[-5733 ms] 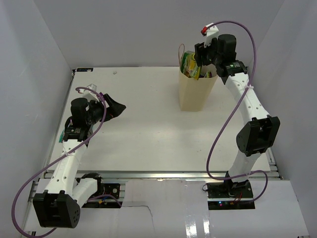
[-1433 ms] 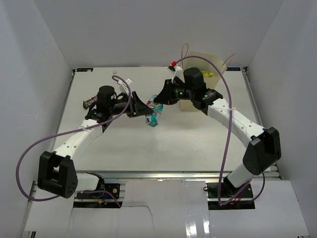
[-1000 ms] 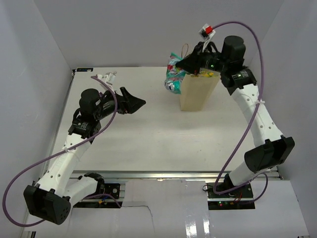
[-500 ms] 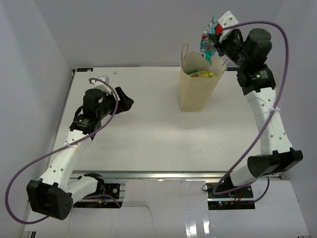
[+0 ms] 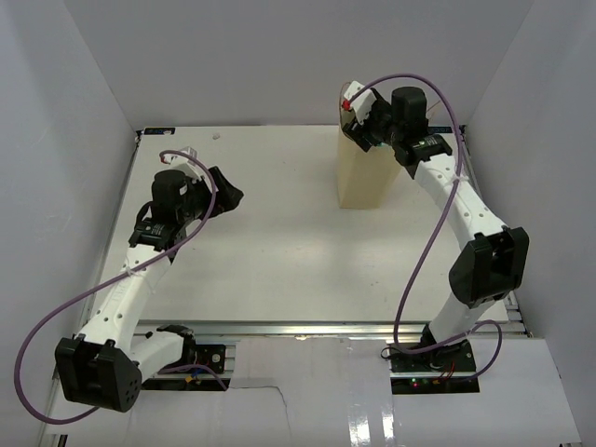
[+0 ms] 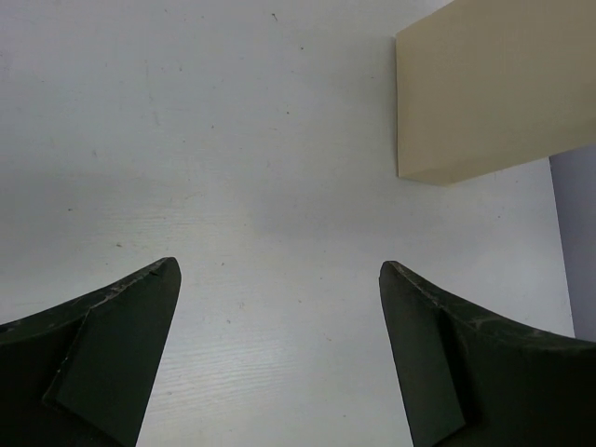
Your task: Place the snacks into the paper bag
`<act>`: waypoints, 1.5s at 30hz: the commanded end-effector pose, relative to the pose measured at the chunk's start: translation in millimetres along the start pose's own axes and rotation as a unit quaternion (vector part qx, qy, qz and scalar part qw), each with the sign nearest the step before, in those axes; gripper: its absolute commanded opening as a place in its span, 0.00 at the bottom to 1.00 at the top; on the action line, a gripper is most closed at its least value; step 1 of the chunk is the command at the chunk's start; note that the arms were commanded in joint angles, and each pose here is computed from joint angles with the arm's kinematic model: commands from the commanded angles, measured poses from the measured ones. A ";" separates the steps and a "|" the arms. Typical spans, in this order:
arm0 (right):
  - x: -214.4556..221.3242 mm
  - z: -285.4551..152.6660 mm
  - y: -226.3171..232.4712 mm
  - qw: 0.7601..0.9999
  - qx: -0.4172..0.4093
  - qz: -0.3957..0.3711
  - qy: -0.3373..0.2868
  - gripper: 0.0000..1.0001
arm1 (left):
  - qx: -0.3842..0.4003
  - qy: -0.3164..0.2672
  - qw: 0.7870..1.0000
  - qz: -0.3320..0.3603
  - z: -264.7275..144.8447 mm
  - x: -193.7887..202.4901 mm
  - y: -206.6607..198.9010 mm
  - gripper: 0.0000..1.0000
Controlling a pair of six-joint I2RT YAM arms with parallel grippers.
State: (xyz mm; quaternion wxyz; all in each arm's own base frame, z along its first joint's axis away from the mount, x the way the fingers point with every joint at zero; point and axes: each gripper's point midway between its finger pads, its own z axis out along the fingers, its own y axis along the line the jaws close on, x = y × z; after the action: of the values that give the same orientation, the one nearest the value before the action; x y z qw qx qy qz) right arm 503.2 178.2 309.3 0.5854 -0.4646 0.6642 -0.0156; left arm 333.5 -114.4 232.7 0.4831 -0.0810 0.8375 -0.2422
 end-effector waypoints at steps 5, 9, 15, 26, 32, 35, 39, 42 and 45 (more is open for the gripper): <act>-74.8 -54.4 -25.2 0.994 0.033 0.042 -0.098 0.78 | -0.004 -0.011 0.998 -0.058 12.4 -15.2 28.5 0.98; -88.5 -73.0 -36.8 0.990 0.037 0.067 -0.115 0.81 | 0.009 -0.006 0.995 -0.103 28.4 -21.5 38.6 0.98; -102.4 -107.2 -42.8 0.984 0.002 0.099 -0.147 0.84 | -0.083 -0.017 0.979 -0.184 54.9 -34.4 95.8 0.98; -55.8 -148.5 74.3 0.959 -0.180 0.175 -0.129 0.88 | -0.346 0.003 0.867 -0.359 123.9 -45.0 238.4 0.98; -35.9 -156.2 88.5 0.959 -0.178 0.192 -0.110 0.88 | -0.483 0.020 0.705 -0.519 129.3 -29.7 275.2 0.98; -30.9 -157.6 88.9 0.957 -0.177 0.202 -0.108 0.88 | -0.498 0.015 0.663 -0.559 135.3 -22.3 284.9 0.98; -29.7 -159.4 87.3 0.957 -0.173 0.207 -0.107 0.88 | -0.518 0.016 0.615 -0.594 135.1 -7.7 298.3 0.95; -30.4 -163.1 82.4 0.958 -0.165 0.209 -0.108 0.88 | -0.546 0.042 0.580 -0.603 129.0 13.1 309.7 0.82; -30.4 -166.0 82.2 0.957 -0.165 0.212 -0.110 0.88 | -0.546 0.061 0.585 -0.596 130.3 21.5 314.8 0.63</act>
State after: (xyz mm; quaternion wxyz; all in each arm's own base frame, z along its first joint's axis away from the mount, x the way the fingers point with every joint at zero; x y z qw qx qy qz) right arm 325.9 157.5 324.7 0.5465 -0.4024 0.6856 0.2633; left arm 489.6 108.8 27.4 0.1022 -0.7582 0.6438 -0.0126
